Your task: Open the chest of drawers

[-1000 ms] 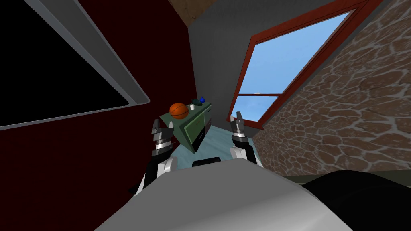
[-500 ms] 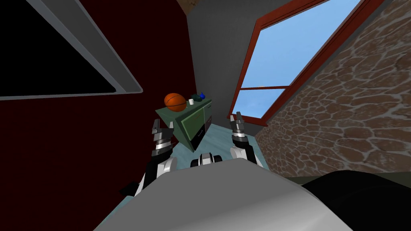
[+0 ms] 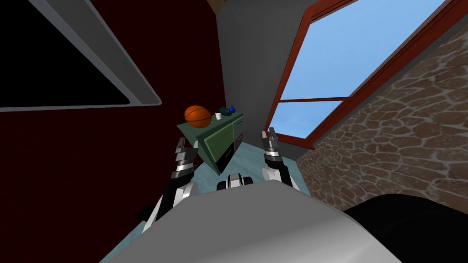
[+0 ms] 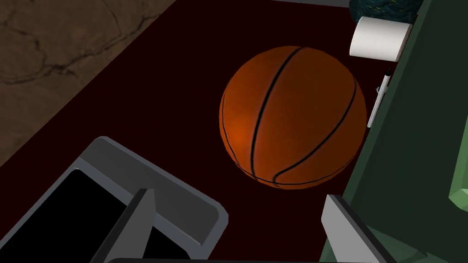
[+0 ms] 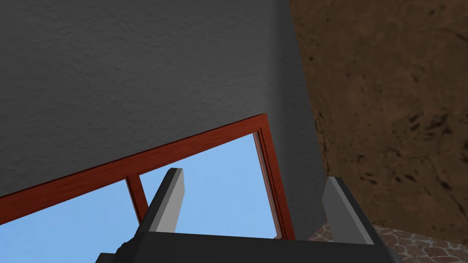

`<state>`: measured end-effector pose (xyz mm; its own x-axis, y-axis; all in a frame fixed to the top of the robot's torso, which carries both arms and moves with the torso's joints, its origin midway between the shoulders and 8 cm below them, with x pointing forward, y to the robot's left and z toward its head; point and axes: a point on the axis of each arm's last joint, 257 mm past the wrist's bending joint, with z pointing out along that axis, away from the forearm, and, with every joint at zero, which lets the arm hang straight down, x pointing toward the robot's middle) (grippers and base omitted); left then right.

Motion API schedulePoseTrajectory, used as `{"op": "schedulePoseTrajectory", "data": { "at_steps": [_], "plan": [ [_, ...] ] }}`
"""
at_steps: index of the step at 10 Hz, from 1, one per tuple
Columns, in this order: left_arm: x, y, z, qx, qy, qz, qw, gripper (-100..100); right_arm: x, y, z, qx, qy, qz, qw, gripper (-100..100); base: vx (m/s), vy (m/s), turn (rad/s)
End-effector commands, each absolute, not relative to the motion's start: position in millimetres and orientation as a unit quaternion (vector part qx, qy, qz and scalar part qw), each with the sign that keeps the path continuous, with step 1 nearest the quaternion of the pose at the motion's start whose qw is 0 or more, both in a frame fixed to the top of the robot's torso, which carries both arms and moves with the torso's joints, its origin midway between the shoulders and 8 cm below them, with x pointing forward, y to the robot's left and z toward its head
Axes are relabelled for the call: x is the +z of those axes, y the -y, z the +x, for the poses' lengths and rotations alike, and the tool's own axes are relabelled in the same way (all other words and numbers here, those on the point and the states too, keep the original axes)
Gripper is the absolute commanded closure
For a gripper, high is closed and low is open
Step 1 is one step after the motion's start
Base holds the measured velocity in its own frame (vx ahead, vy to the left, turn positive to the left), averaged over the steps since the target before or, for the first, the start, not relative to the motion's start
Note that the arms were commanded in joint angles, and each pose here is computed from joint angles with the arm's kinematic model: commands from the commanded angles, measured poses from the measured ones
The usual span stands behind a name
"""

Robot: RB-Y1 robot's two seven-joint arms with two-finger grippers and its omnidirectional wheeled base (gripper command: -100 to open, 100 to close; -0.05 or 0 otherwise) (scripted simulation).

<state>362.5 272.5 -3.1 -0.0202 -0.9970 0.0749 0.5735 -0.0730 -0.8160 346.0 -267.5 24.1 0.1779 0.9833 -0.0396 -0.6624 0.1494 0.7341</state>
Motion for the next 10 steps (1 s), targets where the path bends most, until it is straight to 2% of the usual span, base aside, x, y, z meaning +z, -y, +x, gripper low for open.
{"op": "schedulePoseTrajectory", "data": {
  "at_steps": [1, 10],
  "plan": [
    [-21.2, -279.9, 366.8, -0.637, -0.32, -0.361, 0.601, -100, 24.1, 267.5, 346.0, 0.581, -0.271, 0.296, 0.708, 0, 0.141, -0.118, 0.091],
    [-80.3, -322.4, 373.2, -0.604, -0.339, -0.431, 0.579, -100, 24.1, 267.5, 346.1, 0.581, -0.271, 0.296, 0.708, 0, 0.128, -0.14, 0.136]
  ]
}}
